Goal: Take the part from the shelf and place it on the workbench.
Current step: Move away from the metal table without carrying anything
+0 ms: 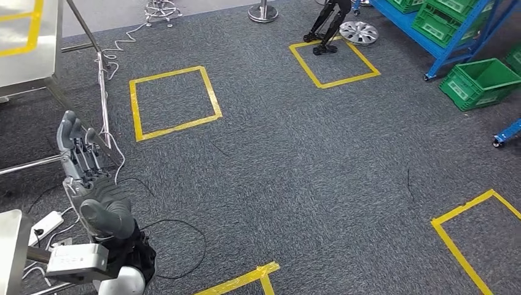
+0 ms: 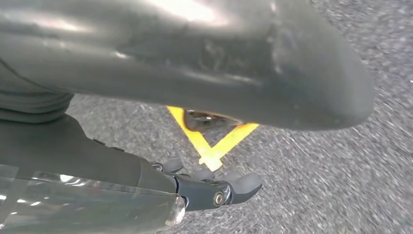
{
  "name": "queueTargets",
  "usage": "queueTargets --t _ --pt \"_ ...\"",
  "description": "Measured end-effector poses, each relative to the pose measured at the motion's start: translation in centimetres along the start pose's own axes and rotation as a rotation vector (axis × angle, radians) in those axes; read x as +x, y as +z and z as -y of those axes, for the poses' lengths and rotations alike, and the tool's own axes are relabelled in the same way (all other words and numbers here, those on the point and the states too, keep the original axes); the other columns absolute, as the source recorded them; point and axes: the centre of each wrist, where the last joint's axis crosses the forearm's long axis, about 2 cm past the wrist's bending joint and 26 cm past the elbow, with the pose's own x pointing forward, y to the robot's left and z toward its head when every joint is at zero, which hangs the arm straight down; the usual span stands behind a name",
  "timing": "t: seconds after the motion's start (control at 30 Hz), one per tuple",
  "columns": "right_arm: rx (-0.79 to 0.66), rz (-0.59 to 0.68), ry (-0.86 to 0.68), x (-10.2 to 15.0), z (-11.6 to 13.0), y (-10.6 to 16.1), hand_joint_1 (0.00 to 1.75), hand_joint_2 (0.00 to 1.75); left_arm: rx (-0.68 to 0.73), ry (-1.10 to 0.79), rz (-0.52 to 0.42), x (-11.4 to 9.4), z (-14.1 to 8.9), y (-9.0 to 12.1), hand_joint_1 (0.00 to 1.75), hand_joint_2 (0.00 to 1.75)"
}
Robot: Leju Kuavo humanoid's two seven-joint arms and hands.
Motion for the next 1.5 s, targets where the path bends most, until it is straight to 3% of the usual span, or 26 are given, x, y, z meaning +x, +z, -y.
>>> queueTargets --t 0.4,0.8,1.5 --pt "0.001 0.002 -0.019 0.1 -0.2 0.0 0.00 0.00 -0.060 0.057 -0.013 0.0 1.0 -1.5 0.00 0.00" --pt "-0.005 -0.021 -0.012 -0.5 0.2 0.2 0.00 0.00 -0.139 0.065 -0.010 -0.2 1.1 -0.9 0.00 0.00" --pt "-0.006 -0.028 -0.007 -0.8 0.3 0.3 0.00 0.00 -0.160 0.078 -0.017 -0.2 1.2 -0.7 0.00 0.00"
